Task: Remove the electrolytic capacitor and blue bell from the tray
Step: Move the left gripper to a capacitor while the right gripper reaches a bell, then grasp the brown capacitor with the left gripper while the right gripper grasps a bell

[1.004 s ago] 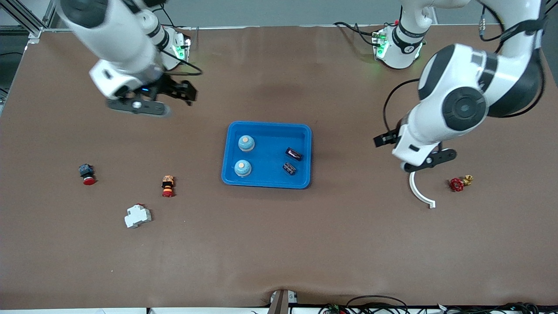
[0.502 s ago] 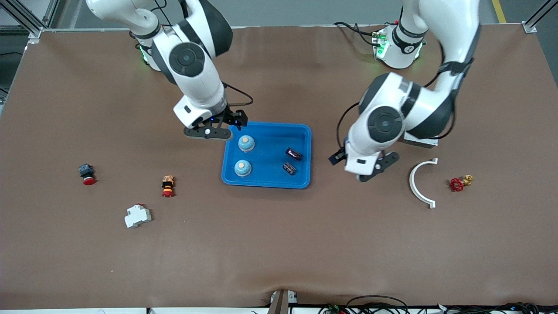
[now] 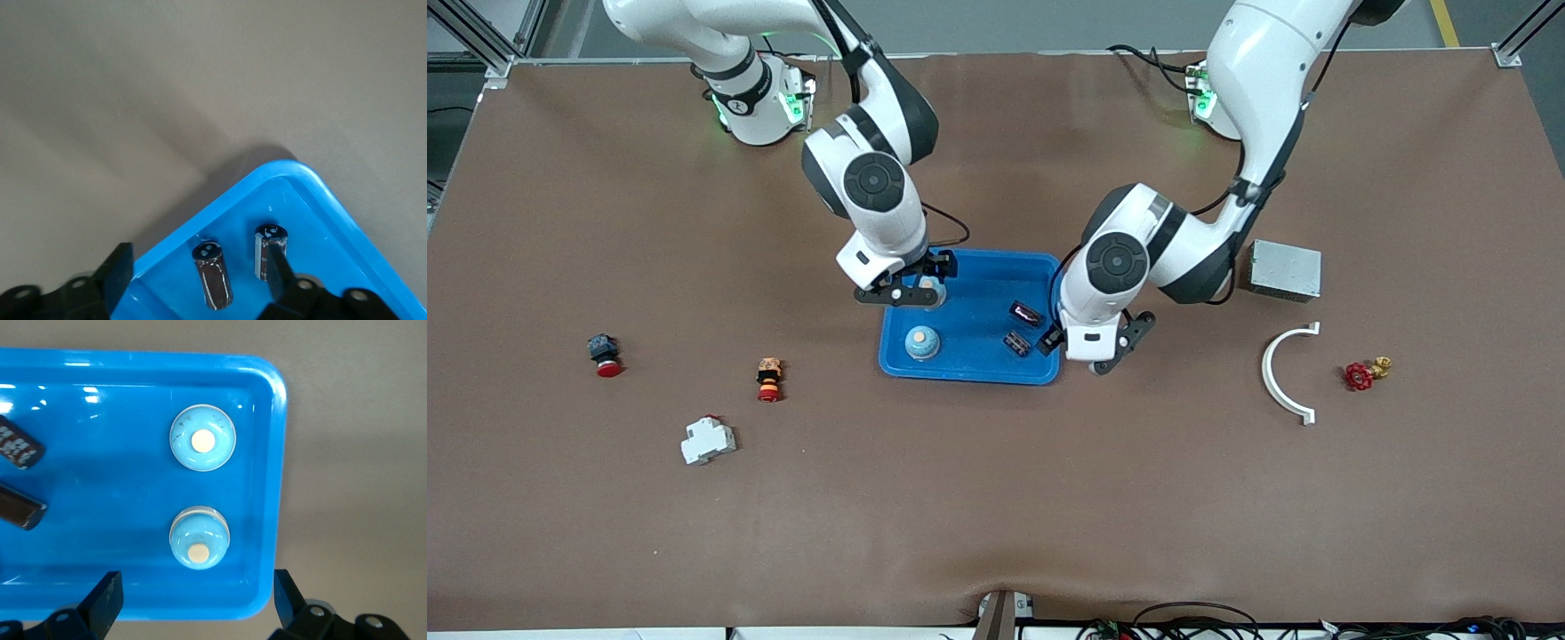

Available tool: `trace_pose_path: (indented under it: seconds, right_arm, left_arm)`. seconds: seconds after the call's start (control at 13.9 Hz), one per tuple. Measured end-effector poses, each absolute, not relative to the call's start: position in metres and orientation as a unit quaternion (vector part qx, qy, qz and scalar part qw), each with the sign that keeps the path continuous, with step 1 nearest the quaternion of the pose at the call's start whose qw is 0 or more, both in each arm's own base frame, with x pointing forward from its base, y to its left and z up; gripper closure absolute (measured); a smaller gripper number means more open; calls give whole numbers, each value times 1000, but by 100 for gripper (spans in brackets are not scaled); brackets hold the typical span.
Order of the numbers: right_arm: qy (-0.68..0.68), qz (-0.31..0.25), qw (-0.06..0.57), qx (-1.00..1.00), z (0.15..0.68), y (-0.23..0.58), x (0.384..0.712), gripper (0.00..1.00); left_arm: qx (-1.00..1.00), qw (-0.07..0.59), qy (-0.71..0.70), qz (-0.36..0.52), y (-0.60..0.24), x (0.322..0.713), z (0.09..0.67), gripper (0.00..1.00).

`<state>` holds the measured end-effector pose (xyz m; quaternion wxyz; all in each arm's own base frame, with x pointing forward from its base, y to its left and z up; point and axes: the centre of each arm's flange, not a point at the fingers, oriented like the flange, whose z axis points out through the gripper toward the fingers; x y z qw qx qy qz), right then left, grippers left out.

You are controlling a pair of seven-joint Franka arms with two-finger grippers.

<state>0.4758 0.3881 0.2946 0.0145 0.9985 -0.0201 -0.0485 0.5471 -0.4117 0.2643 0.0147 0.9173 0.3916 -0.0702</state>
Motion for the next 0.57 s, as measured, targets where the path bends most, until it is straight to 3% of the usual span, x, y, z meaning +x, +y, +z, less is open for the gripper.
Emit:
trace_pose_path:
  seconds: [0.14,0.22,0.57]
  right_arm:
    - [-18,-50,19,998,275,390,476,0]
    - [-15,-49,22,998,266,390,477,0]
    - [-13,-48,27,998,219,390,479,0]
  left_arm:
    - [908,20,412,-69,-417,545,246,21]
    - [904,23,421,-68,-420,544,238,28]
    - [888,24,453,-71,-444,526,209,32]
